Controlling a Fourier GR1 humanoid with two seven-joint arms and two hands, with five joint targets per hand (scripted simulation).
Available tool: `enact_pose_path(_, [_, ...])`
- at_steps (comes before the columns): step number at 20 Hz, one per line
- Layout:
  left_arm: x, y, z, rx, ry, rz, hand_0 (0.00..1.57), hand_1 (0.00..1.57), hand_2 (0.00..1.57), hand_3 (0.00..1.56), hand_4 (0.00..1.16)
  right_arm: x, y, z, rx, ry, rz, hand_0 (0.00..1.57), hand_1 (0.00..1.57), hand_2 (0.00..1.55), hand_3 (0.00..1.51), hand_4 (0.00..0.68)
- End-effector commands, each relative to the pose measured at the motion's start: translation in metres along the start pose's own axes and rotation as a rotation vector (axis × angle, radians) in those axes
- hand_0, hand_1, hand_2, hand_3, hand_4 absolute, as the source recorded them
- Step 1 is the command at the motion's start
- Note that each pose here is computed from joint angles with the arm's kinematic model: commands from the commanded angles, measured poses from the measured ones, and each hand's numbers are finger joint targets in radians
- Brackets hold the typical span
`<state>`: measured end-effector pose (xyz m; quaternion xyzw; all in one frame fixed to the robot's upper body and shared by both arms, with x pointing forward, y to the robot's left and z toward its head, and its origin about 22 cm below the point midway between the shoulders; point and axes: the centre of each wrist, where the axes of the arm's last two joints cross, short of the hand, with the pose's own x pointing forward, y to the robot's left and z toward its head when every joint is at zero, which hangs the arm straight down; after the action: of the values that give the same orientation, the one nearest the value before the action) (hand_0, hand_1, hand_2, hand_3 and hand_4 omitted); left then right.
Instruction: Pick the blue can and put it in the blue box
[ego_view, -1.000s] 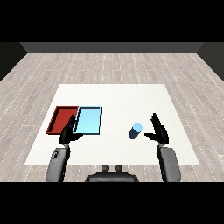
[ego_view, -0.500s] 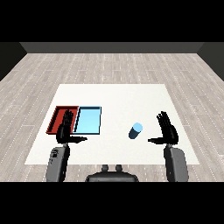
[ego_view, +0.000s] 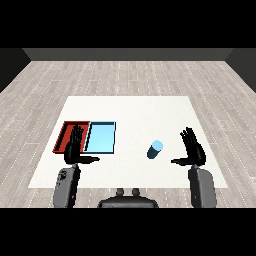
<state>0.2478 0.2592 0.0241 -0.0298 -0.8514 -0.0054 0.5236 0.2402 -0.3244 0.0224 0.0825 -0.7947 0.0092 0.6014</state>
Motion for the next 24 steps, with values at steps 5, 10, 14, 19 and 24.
enact_pose_path(5, [0.025, -0.005, 0.0012, 0.012, -0.020, 0.000, 0.00, 0.00, 0.00, 0.00, 0.00, 0.006, 0.013, 0.012, 0.021, 0.025, -0.055, 0.00, 0.00, 0.00, 0.00, 0.000])
enact_pose_path(10, [0.002, 0.001, 0.0162, 0.011, -0.005, 0.029, 0.00, 0.00, 0.00, 0.00, 0.00, -0.015, 0.035, -0.002, 0.004, 0.011, -0.094, 0.00, 0.00, 0.00, 0.00, 0.000])
enact_pose_path(14, [-0.012, -0.006, 0.0050, 0.022, -0.014, 0.009, 0.00, 0.00, 0.00, 0.00, 0.00, -0.026, 0.027, -0.030, -0.017, 0.046, -0.149, 0.00, 0.00, 0.00, 0.00, 0.000])
enact_pose_path(19, [0.004, 0.013, 0.0061, 0.036, -0.008, -0.010, 0.00, 0.00, 0.00, 0.00, 0.00, -0.043, 0.044, -0.011, -0.016, 0.068, -0.163, 0.00, 0.00, 0.00, 0.00, 0.000])
enact_pose_path(24, [0.010, 0.010, 0.0094, 0.017, -0.028, 0.021, 0.00, 0.00, 0.00, 0.00, 0.00, -0.065, 0.058, 0.022, -0.049, 0.105, -0.183, 0.00, 0.00, 0.00, 0.00, 0.000])
